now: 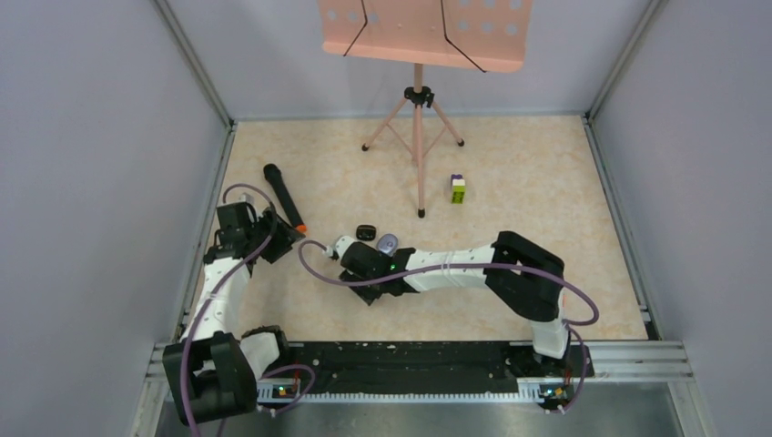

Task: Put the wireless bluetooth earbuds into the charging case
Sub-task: Pick up the charging case from the center of the board.

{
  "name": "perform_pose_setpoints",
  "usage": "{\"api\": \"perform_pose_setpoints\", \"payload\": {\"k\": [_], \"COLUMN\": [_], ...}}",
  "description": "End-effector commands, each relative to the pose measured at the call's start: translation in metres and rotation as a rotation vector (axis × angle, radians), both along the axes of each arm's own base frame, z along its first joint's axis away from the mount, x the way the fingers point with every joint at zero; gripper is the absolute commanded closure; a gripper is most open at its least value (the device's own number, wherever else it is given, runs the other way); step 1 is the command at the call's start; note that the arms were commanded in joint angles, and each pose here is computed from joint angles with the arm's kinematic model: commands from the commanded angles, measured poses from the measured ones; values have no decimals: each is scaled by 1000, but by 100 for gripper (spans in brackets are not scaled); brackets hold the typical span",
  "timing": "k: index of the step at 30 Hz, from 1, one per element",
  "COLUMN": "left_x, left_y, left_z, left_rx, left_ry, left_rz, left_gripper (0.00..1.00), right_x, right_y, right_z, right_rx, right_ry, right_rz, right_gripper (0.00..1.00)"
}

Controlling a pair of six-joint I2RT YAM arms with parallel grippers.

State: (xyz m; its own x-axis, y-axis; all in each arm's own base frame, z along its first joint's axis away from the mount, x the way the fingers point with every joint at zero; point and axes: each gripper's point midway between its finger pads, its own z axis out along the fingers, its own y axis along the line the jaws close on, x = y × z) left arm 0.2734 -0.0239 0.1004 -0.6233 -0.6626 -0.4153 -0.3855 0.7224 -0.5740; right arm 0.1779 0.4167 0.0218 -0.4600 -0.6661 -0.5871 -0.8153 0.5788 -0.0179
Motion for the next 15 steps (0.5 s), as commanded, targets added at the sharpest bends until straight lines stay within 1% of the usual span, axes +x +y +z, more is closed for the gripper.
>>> {"api": "perform_pose_setpoints", "payload": {"k": [1,2,3,6,9,11,13,15], "left_x": [14,14,15,18,27,33,37,34], "left_y": [-11,-15,-18,-34,-58,-77,-97,-118], "left_z": [12,14,15,22,50,76,117,162], "left_rx": [-69,-81,-92,-127,-144,-111,-89,-73], "left_ry": [-78,-89,-98,-129,-226,-329,-489,-653], "left_rz": [-46,-69,-90,-170,-310,-428,-541,-649], "left_gripper": [45,45,45,45,45,45,44,43], "right_x": [7,10,14,36,59,73,81,83], "right_y": [-9,-9,-10,-16,-35,-47,-63,-75], "right_z": [14,22,31,75,127,165,210,241], "right_rx": [16,27,34,73,113,160,212,217], "right_ry": [-25,-54,-93,-275,-468,-599,-742,-887], "right_rz": [29,45,63,123,192,217,250,308], "right_gripper": [63,68,70,71,72,72,72,72]}}
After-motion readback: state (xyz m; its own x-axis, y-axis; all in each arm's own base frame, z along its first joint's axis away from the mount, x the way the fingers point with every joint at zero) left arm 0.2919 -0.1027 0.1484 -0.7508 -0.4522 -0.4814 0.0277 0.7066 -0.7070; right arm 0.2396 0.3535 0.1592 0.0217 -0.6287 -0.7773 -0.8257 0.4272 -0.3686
